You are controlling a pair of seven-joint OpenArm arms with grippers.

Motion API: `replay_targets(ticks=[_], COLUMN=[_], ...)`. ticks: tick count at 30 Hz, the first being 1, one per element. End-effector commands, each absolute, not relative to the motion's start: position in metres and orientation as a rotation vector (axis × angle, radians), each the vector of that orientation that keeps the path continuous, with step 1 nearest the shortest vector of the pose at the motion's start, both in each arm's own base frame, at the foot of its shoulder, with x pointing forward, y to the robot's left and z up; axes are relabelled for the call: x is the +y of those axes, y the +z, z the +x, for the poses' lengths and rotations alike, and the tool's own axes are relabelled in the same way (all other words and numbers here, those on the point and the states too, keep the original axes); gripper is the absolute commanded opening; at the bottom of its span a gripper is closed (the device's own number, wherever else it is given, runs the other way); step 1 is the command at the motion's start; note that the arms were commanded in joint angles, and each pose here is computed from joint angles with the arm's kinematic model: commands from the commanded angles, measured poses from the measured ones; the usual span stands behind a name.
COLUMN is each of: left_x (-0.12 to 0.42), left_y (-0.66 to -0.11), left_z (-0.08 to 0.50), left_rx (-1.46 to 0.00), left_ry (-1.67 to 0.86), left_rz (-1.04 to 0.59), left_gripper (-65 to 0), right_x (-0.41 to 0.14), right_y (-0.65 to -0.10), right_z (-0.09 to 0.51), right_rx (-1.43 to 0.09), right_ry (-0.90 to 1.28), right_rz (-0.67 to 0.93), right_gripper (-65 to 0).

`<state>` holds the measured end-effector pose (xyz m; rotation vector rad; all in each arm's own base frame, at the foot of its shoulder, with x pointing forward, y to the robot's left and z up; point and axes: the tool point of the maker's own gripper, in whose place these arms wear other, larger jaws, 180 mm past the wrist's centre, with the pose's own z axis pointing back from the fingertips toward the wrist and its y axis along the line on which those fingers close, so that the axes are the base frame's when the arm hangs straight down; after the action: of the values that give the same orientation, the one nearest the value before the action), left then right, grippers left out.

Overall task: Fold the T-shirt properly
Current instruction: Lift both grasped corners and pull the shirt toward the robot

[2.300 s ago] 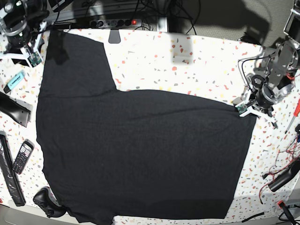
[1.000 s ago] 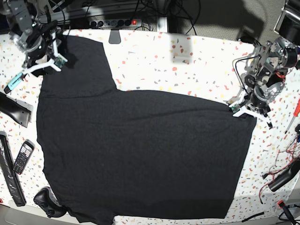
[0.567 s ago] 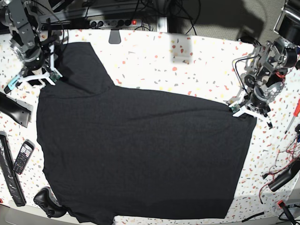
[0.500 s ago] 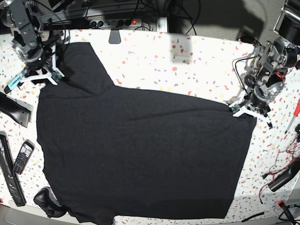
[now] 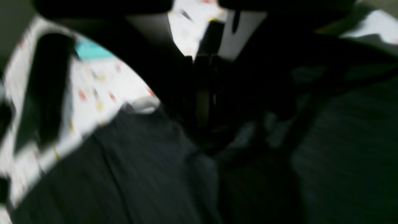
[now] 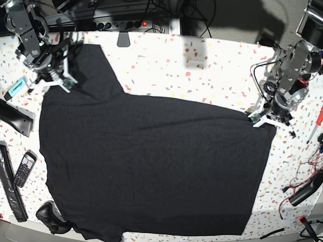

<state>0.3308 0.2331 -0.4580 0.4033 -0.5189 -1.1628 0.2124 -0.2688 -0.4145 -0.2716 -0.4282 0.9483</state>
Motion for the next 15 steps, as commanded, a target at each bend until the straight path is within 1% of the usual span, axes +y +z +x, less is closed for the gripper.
replay_targets(ticks=[1,3,6,12,15], left_x=[0.236,0.24,0.241,0.245,0.251], left_y=[-0.471,-0.471,-0.463,-0.43,-0.414], left_z=[0.313,0.309,0.302,0.286,0.277], left_rx=[-0.453,-0.468,-0.549,-0.67,-0.711], left_ry=[-1.156,-1.131,-1.069,-0.976,-0.925], left_rz=[0.342,0.323,0.271,0.269,0.272], left_gripper=[-65.0,-65.0,-65.0,-65.0,-65.0], right_x=[-0.271,-0.28,-0.292,-0.298,-0.293], right_y=[-0.405,-0.401,-0.393,-0.376,-0.364], right_z=[0.215,0.208,0.195,0.166,0.158], right_rx=[-0.447,-0.444,-0.45,-0.453,-0.481], right_ry=[0.945,0.922,0.893,0.874,0.833], right_rz=[-0.271,-0.283,-0.295,-0.302,-0.272], right_gripper=[-65.0,-65.0,-65.0,-65.0,-65.0])
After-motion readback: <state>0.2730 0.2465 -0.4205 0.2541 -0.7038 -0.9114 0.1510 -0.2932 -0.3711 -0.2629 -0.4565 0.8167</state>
